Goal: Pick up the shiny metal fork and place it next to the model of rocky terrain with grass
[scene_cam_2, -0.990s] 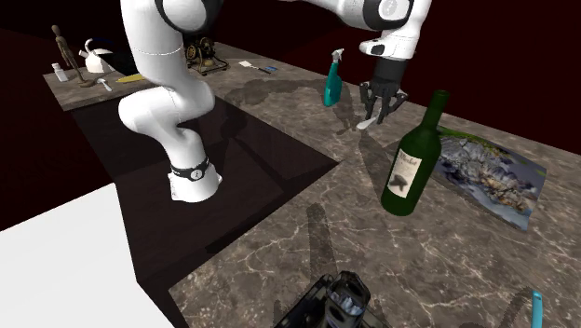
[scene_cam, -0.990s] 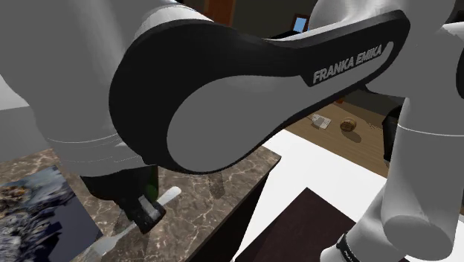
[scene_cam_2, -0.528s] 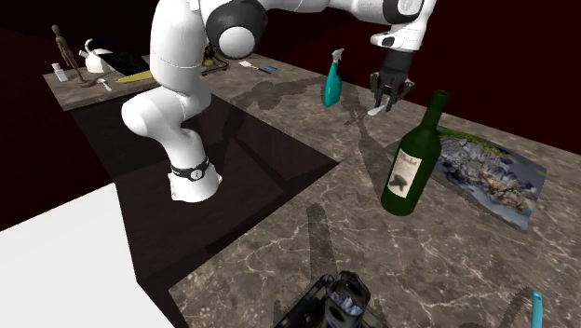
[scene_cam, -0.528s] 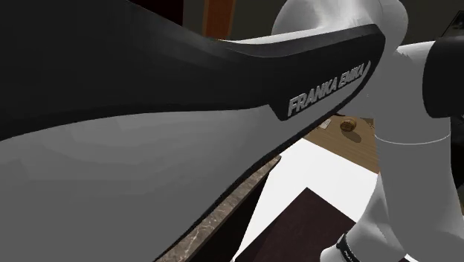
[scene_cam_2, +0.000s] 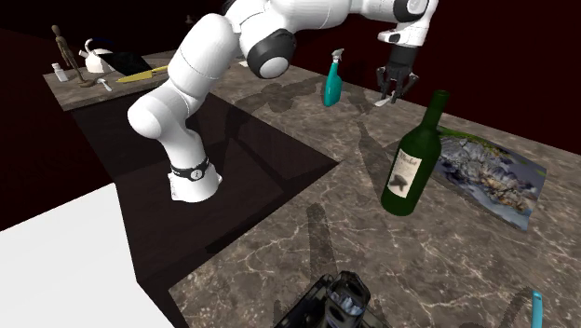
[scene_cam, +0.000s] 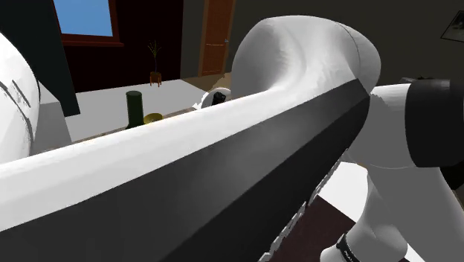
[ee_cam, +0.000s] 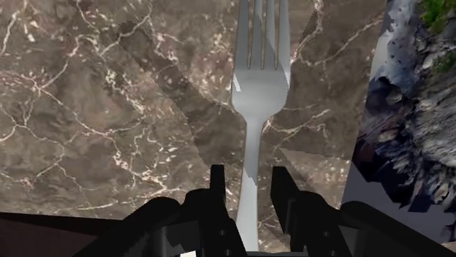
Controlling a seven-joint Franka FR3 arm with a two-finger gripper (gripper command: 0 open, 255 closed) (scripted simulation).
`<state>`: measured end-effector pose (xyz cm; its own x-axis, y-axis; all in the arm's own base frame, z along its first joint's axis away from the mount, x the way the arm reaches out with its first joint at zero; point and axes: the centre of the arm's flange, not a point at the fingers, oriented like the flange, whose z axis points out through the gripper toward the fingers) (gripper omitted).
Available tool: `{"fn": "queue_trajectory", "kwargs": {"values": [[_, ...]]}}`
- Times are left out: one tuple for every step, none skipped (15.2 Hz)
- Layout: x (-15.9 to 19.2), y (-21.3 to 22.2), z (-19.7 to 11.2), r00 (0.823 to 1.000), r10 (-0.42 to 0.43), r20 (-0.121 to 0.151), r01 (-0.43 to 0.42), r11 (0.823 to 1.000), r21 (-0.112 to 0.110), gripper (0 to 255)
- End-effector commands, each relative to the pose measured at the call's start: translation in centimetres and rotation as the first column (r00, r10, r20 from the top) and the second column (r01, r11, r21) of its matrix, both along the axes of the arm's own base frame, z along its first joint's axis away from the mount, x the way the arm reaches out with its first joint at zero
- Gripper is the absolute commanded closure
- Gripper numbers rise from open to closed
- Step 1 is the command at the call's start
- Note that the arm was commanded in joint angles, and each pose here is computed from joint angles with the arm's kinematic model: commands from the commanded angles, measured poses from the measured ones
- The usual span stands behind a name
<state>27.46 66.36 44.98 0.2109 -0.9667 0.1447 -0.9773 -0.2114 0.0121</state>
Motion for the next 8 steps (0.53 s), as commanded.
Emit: {"fn": "queue_trajectory", "kwargs": {"values": [[-0.1, 0.3, -1.0, 1.0, -0.001, 0.001, 0.001, 1.0, 0.0, 255], [-0.1, 0.3, -1.6, 1.0, -0.001, 0.001, 0.001, 1.0, 0.0, 255], [-0.1, 0.3, -2.1, 1.0, -0.001, 0.001, 0.001, 1.0, 0.0, 255], [-0.1, 0.3, -2.6, 1.0, -0.001, 0.001, 0.001, 1.0, 0.0, 255], [-0.1, 0.3, -3.2, 1.0, -0.001, 0.001, 0.001, 1.0, 0.0, 255], [-0.1, 0.3, -3.7, 1.0, -0.001, 0.001, 0.001, 1.0, 0.0, 255], [-0.1, 0.3, -4.2, 1.0, -0.001, 0.001, 0.001, 1.0, 0.0, 255], [-0.1, 0.3, -4.7, 1.0, -0.001, 0.001, 0.001, 1.0, 0.0, 255]]}}
